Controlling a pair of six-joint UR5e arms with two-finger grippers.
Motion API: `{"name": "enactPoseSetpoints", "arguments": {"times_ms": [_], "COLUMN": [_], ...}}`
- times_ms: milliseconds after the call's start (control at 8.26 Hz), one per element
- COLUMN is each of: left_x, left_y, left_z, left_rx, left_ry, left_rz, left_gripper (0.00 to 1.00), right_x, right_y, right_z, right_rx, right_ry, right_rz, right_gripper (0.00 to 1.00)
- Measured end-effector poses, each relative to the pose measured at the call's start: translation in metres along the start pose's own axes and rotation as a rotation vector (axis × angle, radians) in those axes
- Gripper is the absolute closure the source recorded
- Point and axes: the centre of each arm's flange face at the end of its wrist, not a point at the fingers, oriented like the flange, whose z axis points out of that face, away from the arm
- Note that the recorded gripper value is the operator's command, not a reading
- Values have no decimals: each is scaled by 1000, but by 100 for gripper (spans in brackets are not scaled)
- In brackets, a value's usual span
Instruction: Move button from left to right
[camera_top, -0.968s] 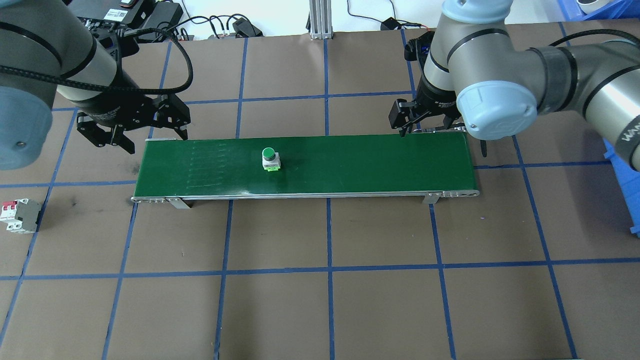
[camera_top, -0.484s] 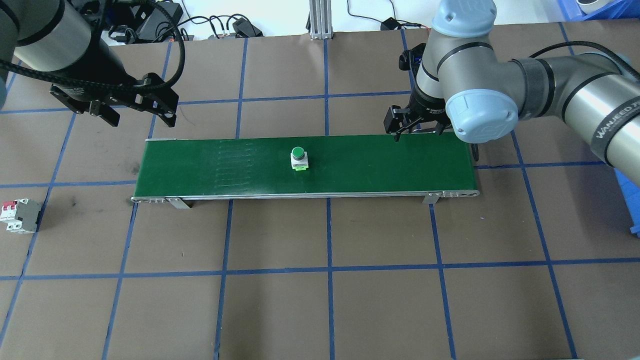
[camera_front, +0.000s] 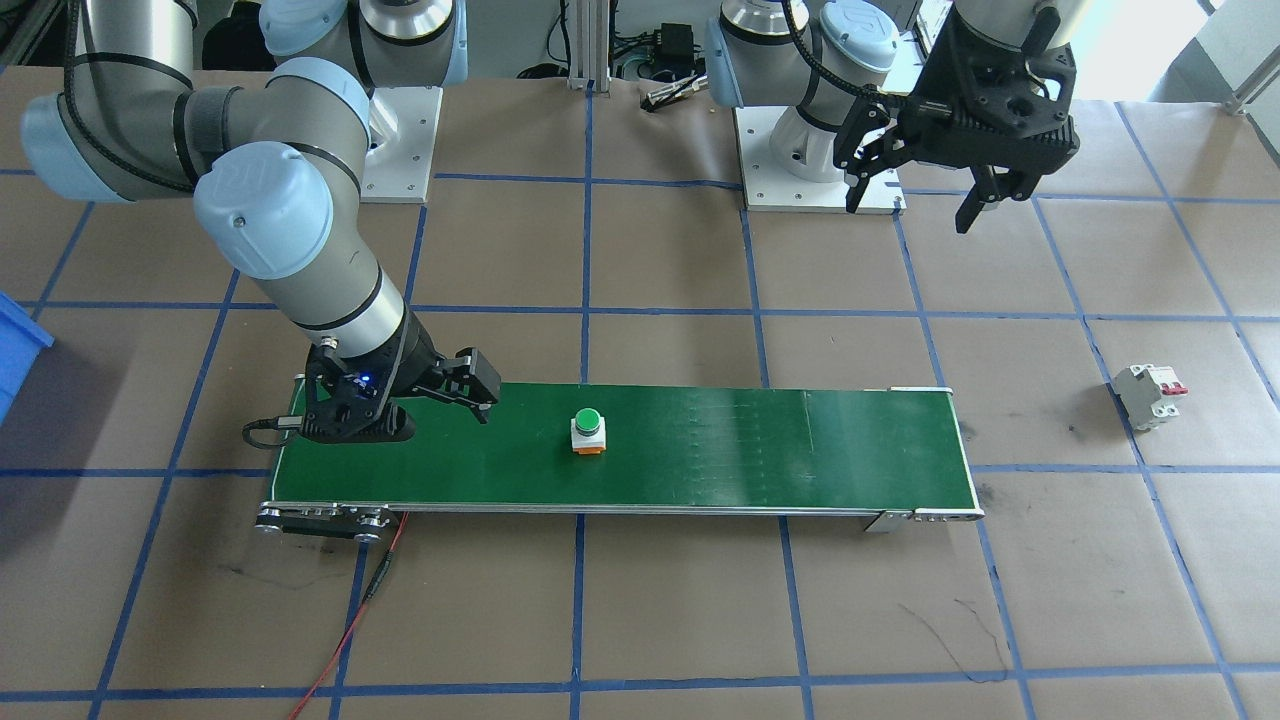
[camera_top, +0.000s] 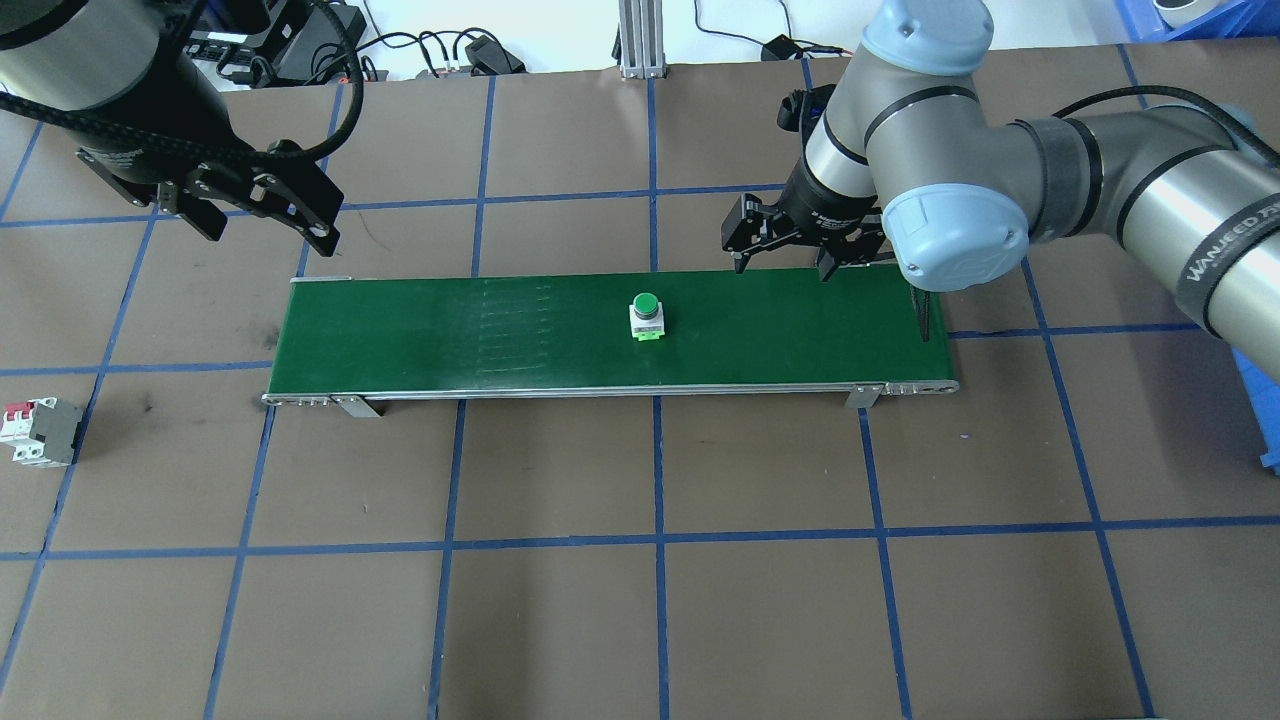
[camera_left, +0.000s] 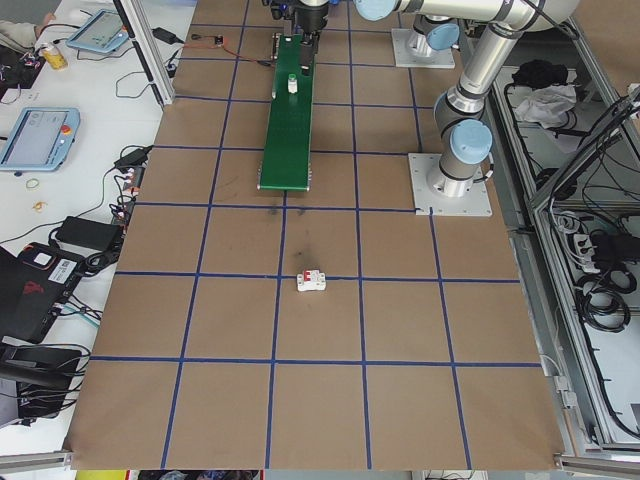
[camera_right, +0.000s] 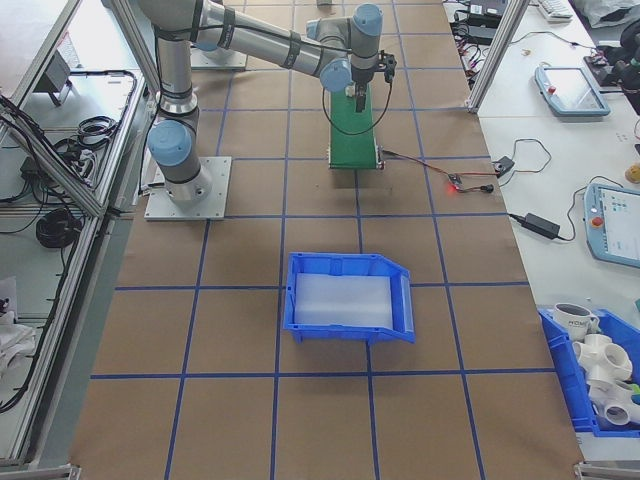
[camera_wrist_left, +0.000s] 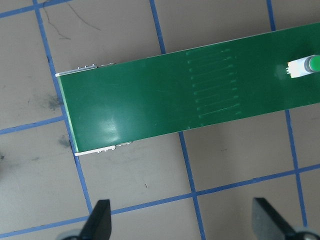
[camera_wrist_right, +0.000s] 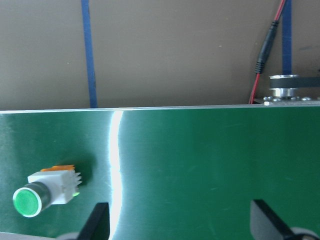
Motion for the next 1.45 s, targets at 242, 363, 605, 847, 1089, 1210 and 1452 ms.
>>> {"name": "enactPoseSetpoints", "arguments": {"times_ms": [242, 363, 605, 847, 1089, 1210, 1452], "left_x": [0, 0, 0, 0, 0, 0, 0], "left_y": [-1, -1, -1, -1, -1, -1, 0], "left_z": [-2, -3, -4, -4, -4, -4, -4], "left_rx": [2, 3, 3, 3, 3, 3, 2], "left_ry": [0, 0, -1, -1, 0, 0, 0], "left_rz": [4, 5, 6, 6, 6, 6, 6], "left_gripper": [0, 0, 0, 0, 0, 0, 0], "right_x": [-24, -29, -29, -23, -10, -3, 27], "right_y": [6, 7, 4, -2, -4, -4, -13], "right_z": [6, 11, 30, 58, 71, 71, 54], "right_rx": [12, 8, -17, -59, -80, -95, -103], "right_ry": [-22, -27, -17, 15, 108, 146, 184], "right_rz": [-18, -28, -56, -87, -131, -140, -167], "right_gripper": [0, 0, 5, 65, 100, 100, 100]}}
